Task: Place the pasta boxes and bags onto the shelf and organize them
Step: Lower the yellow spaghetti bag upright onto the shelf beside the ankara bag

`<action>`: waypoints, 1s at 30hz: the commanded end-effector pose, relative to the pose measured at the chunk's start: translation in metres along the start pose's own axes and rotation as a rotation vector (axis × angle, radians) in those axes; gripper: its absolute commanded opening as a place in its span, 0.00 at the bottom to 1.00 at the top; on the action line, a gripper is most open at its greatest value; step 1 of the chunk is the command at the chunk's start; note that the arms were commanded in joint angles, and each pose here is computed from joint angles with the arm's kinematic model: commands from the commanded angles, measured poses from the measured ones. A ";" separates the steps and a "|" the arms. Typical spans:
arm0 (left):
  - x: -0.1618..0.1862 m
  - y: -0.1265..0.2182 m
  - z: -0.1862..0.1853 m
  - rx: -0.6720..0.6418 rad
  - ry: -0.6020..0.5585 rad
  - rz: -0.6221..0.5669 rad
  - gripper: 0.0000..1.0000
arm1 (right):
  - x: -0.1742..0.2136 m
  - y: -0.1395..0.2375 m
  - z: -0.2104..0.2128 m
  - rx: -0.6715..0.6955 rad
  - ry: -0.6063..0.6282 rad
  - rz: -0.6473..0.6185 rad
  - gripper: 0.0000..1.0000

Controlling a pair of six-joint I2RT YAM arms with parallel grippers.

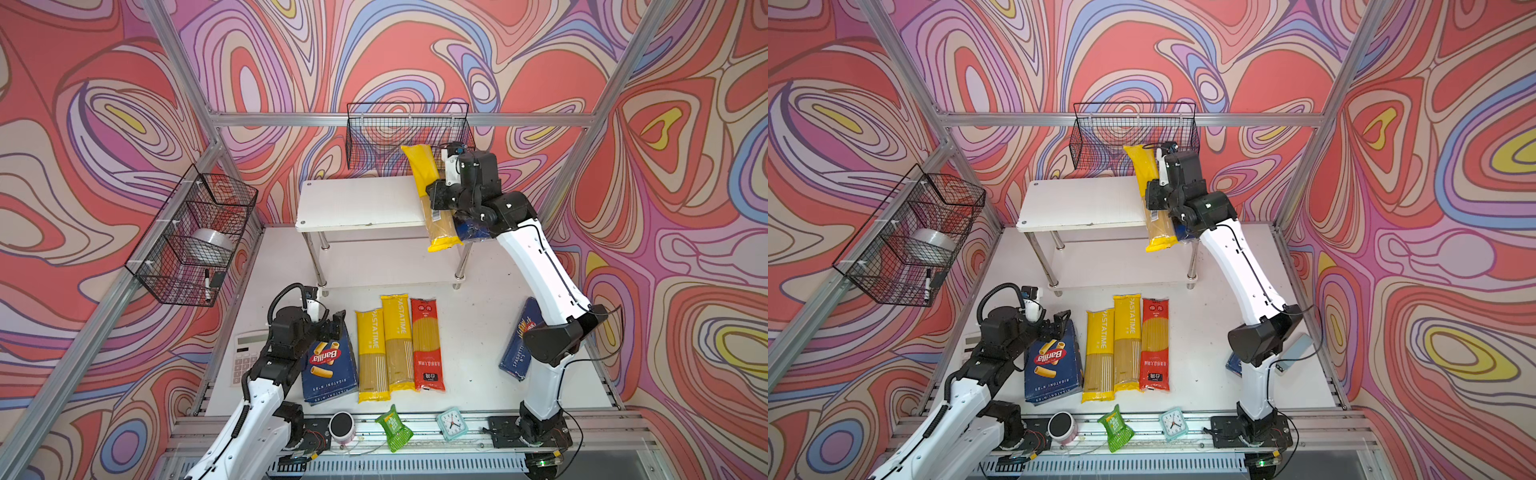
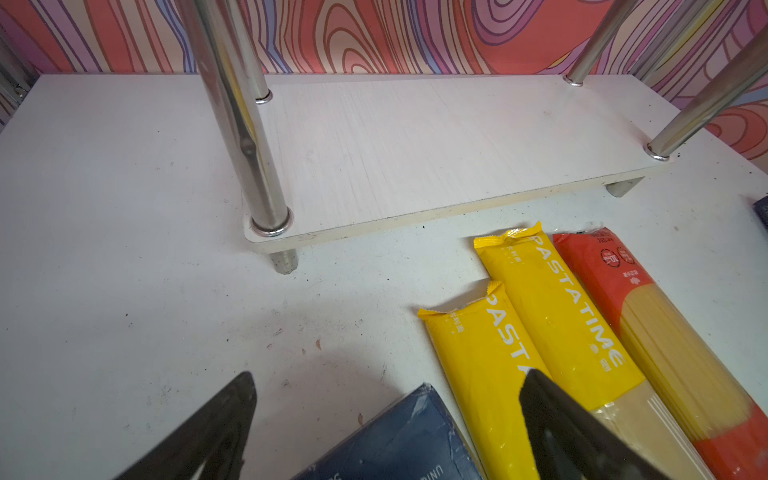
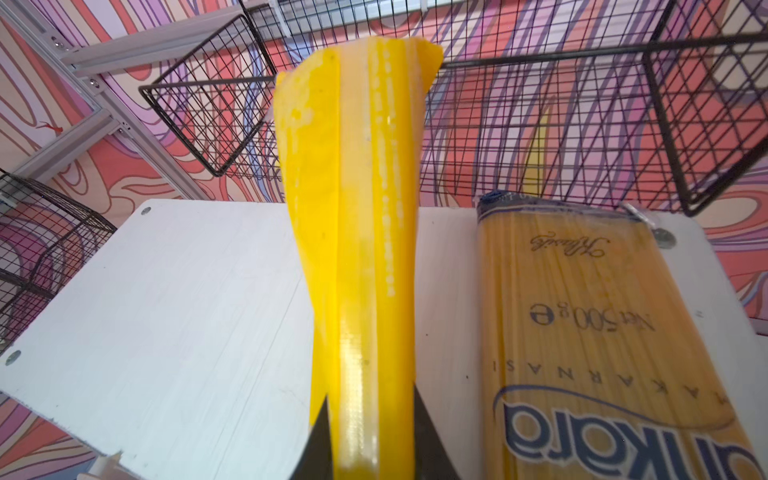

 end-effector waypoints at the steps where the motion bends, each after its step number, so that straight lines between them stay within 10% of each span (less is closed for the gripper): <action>1: 0.000 -0.001 -0.002 0.019 -0.018 0.002 1.00 | 0.014 0.000 -0.009 0.039 0.010 0.067 0.09; 30: 0.000 0.000 -0.003 0.021 -0.018 -0.004 1.00 | 0.017 0.034 0.013 0.011 0.048 0.200 0.00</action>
Point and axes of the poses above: each gripper's point midway between its finger pads, its own y axis back along the fingers, its own z axis along the line the jaws close on, x = y × z, the point moved 7 cm from there along y, back along the fingers, and after that the axes turned 12 degrees about y, right-handed, at the moved point
